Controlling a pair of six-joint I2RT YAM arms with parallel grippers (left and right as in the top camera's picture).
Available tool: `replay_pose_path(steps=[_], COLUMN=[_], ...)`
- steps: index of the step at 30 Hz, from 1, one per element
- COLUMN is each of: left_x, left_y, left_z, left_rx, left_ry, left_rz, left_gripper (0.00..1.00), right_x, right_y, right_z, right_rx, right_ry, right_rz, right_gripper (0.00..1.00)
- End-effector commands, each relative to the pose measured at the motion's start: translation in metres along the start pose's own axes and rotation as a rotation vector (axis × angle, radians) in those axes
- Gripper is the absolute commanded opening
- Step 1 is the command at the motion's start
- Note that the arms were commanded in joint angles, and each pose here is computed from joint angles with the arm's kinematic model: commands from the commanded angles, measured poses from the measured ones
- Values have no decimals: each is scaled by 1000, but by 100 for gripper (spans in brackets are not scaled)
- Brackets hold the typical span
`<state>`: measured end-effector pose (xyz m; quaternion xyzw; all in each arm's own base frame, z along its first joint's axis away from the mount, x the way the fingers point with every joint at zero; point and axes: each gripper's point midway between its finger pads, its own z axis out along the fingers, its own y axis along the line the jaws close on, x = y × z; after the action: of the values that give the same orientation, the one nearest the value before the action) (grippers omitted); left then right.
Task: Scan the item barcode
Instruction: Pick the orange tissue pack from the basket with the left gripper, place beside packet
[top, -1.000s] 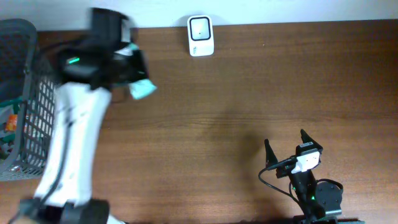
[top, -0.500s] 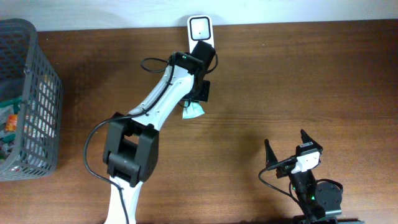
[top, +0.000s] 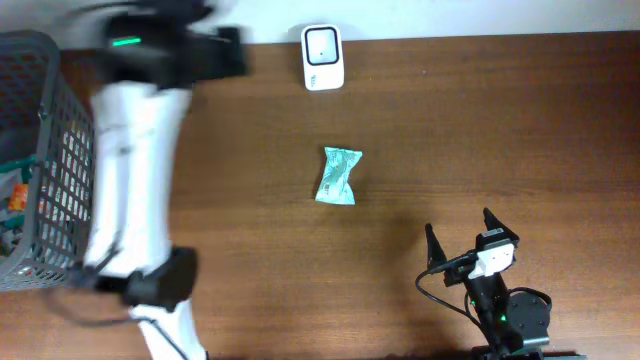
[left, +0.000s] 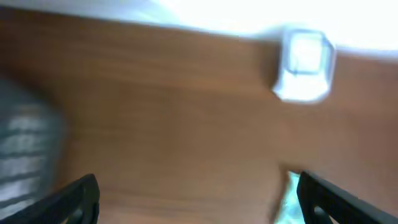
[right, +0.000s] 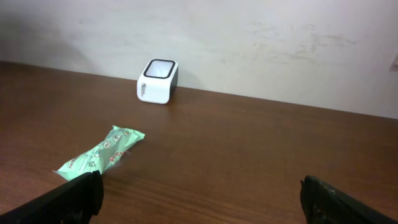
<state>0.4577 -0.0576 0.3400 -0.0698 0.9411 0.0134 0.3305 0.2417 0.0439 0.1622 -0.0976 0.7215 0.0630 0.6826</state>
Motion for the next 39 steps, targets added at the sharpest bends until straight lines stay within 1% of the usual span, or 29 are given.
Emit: replay_pose_path(steps=[1, 2, 3, 4, 6, 8, 9, 10, 11, 12, 13, 14, 16, 18, 20, 21, 23, 24, 26, 28, 29, 30, 32, 33, 34, 35, 36, 37, 39], left_x=[-17, -13, -7, 5, 28, 58, 74, 88, 102, 120, 132, 147, 161, 165, 178, 182, 184, 184, 183, 196, 204, 210, 218, 220, 222, 223, 218, 200, 146], left_y=[131, 189, 219, 261, 315, 349, 359, 364, 367, 371, 374, 377, 382, 389, 395, 397, 397, 394, 391, 396, 398, 397, 394, 393, 391, 390, 390, 393, 399], left_z=[-66, -77, -80, -82, -81, -64, -44, -25, -2, 22, 42, 68, 97, 120, 149, 161, 183, 194, 214, 222, 223, 221, 218, 217, 216, 215, 209, 195, 151], left_rx=[-168, -230, -255, -313, -394, -432, -441, -445, -448, -464, -463, -463, -464, -463, -467, -471, -507, -506, -497, -531, -556, -567, -566, -565, -564, -564, -564, -565, -569], left_ry=[-126, -144, -142, -131, -101, -22, 36, 84, 132, 175, 193, 204, 189, 178, 218, 232, 241, 239, 229, 258, 285, 314, 349, 362, 374, 381, 383, 358, 247], left_rz=[-227, -381, -456, -562, -677, -759, -794, -804, -810, -835, -839, -839, -837, -832, -833, -803, -747, -733, -718, -722, -717, -715, -715, -715, -715, -715, -715, -715, -716], left_gripper=[98, 98, 98, 98, 98, 97, 94, 90, 80, 75, 73, 69, 65, 63, 61, 61, 60, 60, 58, 56, 47, 42, 39, 33, 14, 0, 0, 0, 0], right_x=[3, 3, 3, 3, 3, 3, 3, 3, 3, 3, 3, 3, 3, 3, 3, 3, 3, 3, 3, 3, 3, 3, 3, 3, 3, 3, 3, 3, 3], right_y=[1, 1, 1, 1, 1, 1, 1, 1, 1, 1, 1, 1, 1, 1, 1, 1, 1, 1, 1, 1, 1, 1, 1, 1, 1, 1, 1, 1, 1], right_z=[0, 0, 0, 0, 0, 0, 0, 0, 0, 0, 0, 0, 0, 0, 0, 0, 0, 0, 0, 0, 0, 0, 0, 0, 0, 0, 0, 0, 0], right_rx=[-1, -1, -1, -1, -1, -1, -1, -1, -1, -1, -1, -1, -1, -1, -1, -1, -1, -1, -1, -1, -1, -1, -1, -1, -1, -1, -1, -1, -1], right_ry=[2, 2, 2, 2, 2, 2, 2, 2, 2, 2, 2, 2, 2, 2, 2, 2, 2, 2, 2, 2, 2, 2, 2, 2, 2, 2, 2, 2, 2], right_rz=[8, 8, 8, 8, 8, 8, 8, 8, 8, 8, 8, 8, 8, 8, 8, 8, 8, 8, 8, 8, 8, 8, 8, 8, 8, 8, 8, 8, 8], right_gripper=[98, 98, 98, 98, 98, 98, 98, 98, 98, 98, 98, 98, 98, 98, 98, 98, 98, 98, 98, 98, 98, 98, 98, 98, 98, 98, 98, 98, 98])
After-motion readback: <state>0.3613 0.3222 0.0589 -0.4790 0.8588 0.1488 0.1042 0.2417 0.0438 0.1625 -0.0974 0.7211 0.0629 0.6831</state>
